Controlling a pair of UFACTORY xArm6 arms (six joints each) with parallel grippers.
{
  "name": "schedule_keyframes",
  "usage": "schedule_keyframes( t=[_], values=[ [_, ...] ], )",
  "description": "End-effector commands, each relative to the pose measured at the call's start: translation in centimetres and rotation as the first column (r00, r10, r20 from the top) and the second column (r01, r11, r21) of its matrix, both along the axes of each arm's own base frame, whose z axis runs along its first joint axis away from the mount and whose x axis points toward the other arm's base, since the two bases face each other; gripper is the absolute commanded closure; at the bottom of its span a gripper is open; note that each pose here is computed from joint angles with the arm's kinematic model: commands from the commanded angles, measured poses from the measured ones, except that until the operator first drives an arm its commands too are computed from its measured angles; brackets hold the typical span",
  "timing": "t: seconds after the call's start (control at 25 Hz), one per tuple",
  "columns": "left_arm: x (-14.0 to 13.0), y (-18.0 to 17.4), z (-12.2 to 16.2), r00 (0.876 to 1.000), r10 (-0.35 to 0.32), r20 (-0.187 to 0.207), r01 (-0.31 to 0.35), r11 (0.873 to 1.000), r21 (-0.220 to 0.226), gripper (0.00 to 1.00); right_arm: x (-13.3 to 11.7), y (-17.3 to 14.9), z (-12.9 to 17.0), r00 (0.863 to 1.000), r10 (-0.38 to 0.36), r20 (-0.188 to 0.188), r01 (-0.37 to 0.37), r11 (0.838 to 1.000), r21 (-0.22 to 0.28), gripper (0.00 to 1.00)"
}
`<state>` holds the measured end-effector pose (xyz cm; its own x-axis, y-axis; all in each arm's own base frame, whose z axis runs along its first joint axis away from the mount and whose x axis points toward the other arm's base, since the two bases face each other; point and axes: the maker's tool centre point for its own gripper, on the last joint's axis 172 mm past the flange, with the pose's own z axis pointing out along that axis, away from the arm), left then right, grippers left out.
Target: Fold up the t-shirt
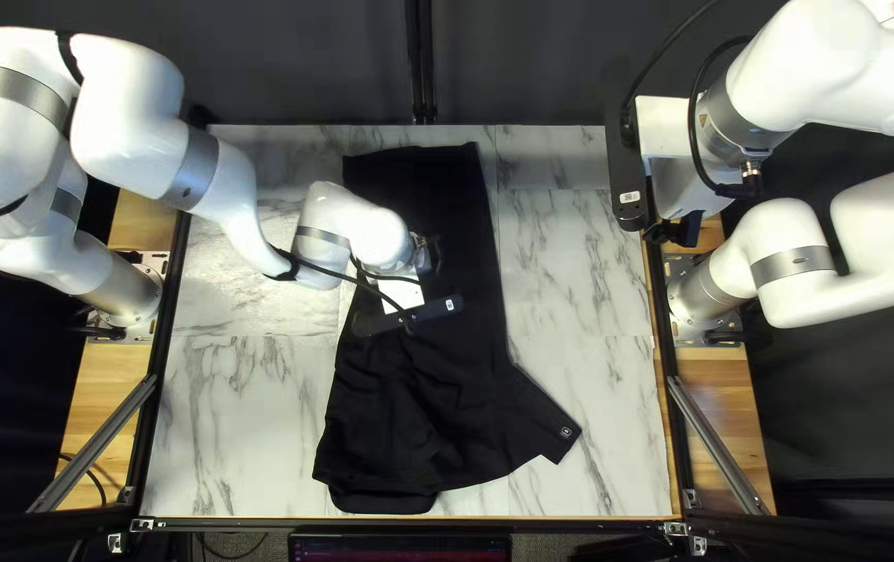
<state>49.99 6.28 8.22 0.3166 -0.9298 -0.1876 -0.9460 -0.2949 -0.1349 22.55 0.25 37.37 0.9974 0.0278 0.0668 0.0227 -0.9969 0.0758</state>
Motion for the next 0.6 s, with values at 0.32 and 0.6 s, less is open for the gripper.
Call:
schedule_keyframes(
  t=[0.32, 0.6],
  values=[
    [0.5, 7.6, 2.2, 1.000, -0.010, 0.026, 0.009, 0.999, 0.037, 0.00, 0.0, 0.0, 0.0, 1.000, 0.000, 0.000, 0.000, 1.000, 0.000, 0.00],
    [2.9, 10.3, -0.5, 1.000, -0.015, 0.021, 0.014, 0.999, 0.042, 0.00, 0.0, 0.0, 0.0, 1.000, 0.000, 0.000, 0.000, 1.000, 0.000, 0.00]
  ],
)
